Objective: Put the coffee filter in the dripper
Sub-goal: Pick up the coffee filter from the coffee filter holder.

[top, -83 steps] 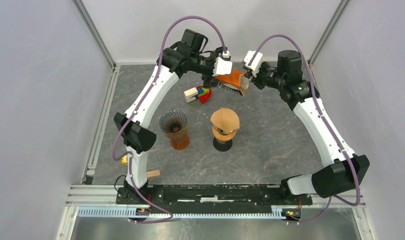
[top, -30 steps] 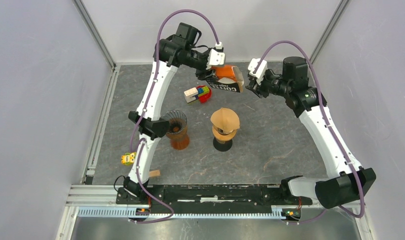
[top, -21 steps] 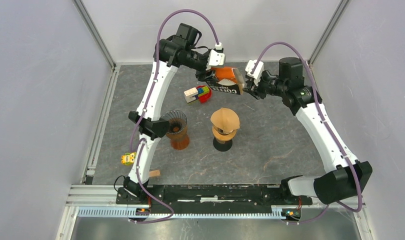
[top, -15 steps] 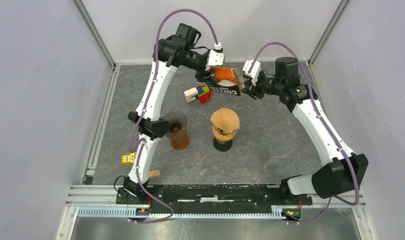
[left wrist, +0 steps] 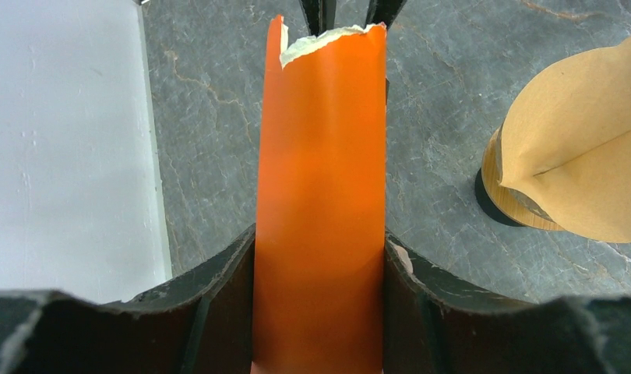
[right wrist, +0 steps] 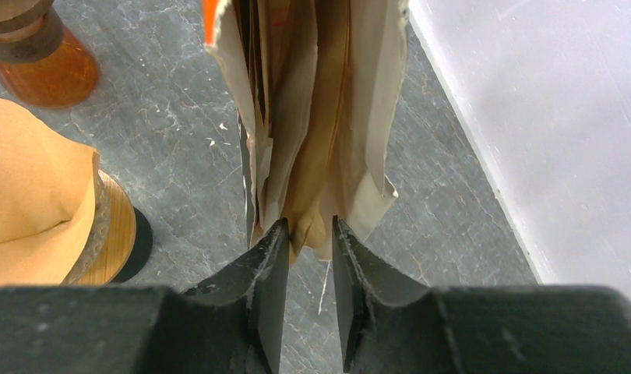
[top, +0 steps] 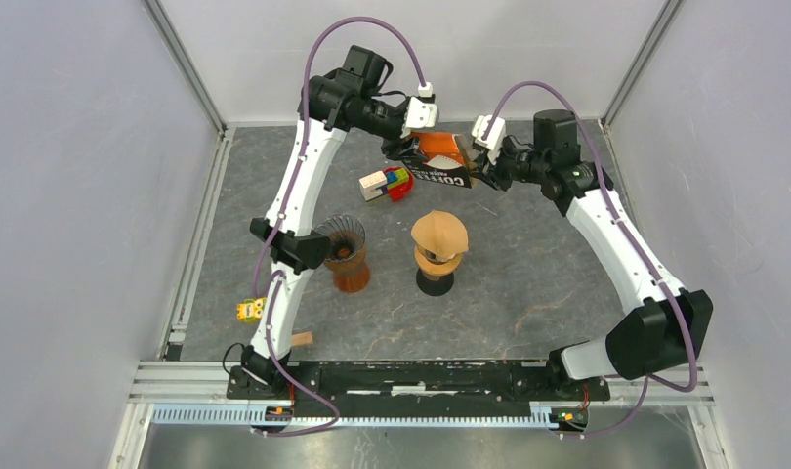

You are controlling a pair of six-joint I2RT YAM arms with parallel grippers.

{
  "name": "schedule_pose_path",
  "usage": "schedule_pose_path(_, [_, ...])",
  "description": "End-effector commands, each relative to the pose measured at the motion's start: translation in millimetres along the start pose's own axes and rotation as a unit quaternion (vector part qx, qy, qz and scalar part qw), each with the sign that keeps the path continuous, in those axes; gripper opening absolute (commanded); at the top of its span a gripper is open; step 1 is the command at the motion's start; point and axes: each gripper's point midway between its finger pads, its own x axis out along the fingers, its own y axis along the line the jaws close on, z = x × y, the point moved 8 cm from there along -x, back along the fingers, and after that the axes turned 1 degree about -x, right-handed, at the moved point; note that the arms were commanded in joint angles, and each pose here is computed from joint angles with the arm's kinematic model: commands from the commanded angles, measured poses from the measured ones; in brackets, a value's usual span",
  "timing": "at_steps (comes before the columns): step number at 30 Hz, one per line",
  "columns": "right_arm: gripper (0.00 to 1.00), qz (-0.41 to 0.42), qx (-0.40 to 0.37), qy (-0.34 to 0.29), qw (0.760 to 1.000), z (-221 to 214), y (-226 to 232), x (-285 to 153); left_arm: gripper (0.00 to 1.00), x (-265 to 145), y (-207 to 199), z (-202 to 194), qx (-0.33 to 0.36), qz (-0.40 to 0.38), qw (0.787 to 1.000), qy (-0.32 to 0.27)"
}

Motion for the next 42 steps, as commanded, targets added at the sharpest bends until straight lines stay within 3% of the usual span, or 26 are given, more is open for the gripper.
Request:
schedule_pose_path(1, [0.24,-0.007,-0.008,-0.025,1.0,11,-9,1,0.46,-19,-7,29,0.014,0.015,0.999,-0.025])
schedule_pose_path(7, [0.0,-0.027,-0.026,-0.015,0.999,14,-10,-8,0.46,-18,-5,24,0.012,0.02,1.0,-0.014])
schedule_pose_path(27, [0.0,-0.057,-0.063,0.083,0.993,0,-7,-47,0.46,-24,2,19,-0.002,0.034,0.999,-0.016])
schedule_pose_path(37, [0.13,-0.056,-0.045,0.037,0.997,13,-10,-42,0.46,-21,1,17,-0.007,0.028,0.999,-0.023])
schedule_pose_path(42, [0.02,-0.071,-0.038,0.027,0.996,17,-13,-43,0.46,-20,2,15,-0.007,0.028,0.999,-0.02])
